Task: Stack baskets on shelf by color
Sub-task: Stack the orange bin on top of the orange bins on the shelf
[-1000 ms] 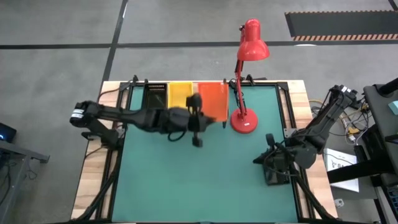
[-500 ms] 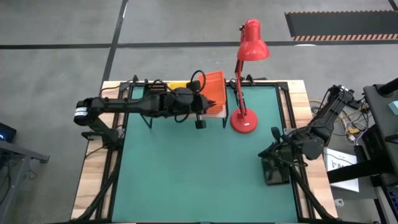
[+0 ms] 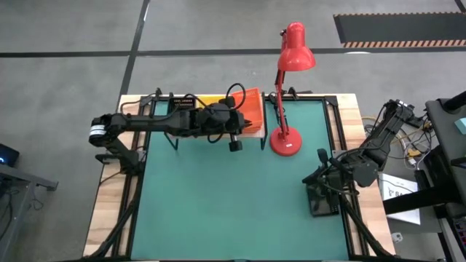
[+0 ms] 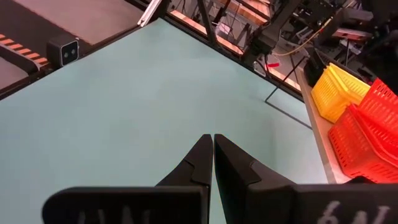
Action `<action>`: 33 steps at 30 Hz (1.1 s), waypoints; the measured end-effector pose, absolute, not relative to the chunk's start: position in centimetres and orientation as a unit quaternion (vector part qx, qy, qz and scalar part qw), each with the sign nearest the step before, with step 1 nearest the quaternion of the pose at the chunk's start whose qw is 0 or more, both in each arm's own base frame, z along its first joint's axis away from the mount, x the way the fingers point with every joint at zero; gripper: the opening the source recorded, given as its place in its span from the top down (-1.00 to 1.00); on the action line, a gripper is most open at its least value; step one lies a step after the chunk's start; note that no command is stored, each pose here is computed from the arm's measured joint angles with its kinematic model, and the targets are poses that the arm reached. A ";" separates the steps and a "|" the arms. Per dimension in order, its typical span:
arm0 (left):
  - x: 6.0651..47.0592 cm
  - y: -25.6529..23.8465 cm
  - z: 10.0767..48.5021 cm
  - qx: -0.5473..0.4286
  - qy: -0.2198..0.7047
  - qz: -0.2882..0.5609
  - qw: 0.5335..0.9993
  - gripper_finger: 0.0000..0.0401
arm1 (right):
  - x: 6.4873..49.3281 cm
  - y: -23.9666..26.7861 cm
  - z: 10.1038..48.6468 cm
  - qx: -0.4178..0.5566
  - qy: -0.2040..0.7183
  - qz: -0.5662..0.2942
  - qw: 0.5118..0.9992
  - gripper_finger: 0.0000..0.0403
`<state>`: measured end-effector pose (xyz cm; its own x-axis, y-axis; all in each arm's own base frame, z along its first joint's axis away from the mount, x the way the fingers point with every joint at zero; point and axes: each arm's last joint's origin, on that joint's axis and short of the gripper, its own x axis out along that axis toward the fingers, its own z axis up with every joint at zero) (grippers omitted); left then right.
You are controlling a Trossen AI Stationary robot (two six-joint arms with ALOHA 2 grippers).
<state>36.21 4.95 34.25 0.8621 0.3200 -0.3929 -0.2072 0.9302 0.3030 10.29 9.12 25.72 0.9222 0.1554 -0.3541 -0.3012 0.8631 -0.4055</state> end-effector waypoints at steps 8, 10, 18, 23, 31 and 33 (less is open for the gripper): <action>36.2 5.1 34.1 0.126 0.226 0.140 0.956 1.00 | 10.3 9.1 25.7 -0.228 0.157 0.119 0.953 0.96; 36.2 5.2 34.1 0.126 0.226 0.140 0.956 1.00 | 10.3 9.1 25.7 -0.227 0.157 0.119 0.954 0.96; 36.2 5.2 34.1 0.126 0.226 0.140 0.956 0.98 | 10.3 9.1 25.7 -0.227 0.158 0.119 0.954 0.96; 36.2 5.2 34.1 0.126 0.226 0.140 0.956 0.86 | 10.3 9.1 25.7 -0.227 0.158 0.119 0.954 0.96; 36.2 5.2 34.3 0.126 0.223 0.141 0.956 0.72 | 10.3 9.1 25.7 -0.224 0.160 0.118 0.954 0.96; 36.2 5.2 34.6 0.126 0.211 0.143 0.959 0.71 | 10.3 9.1 25.6 -0.222 0.163 0.118 0.954 0.96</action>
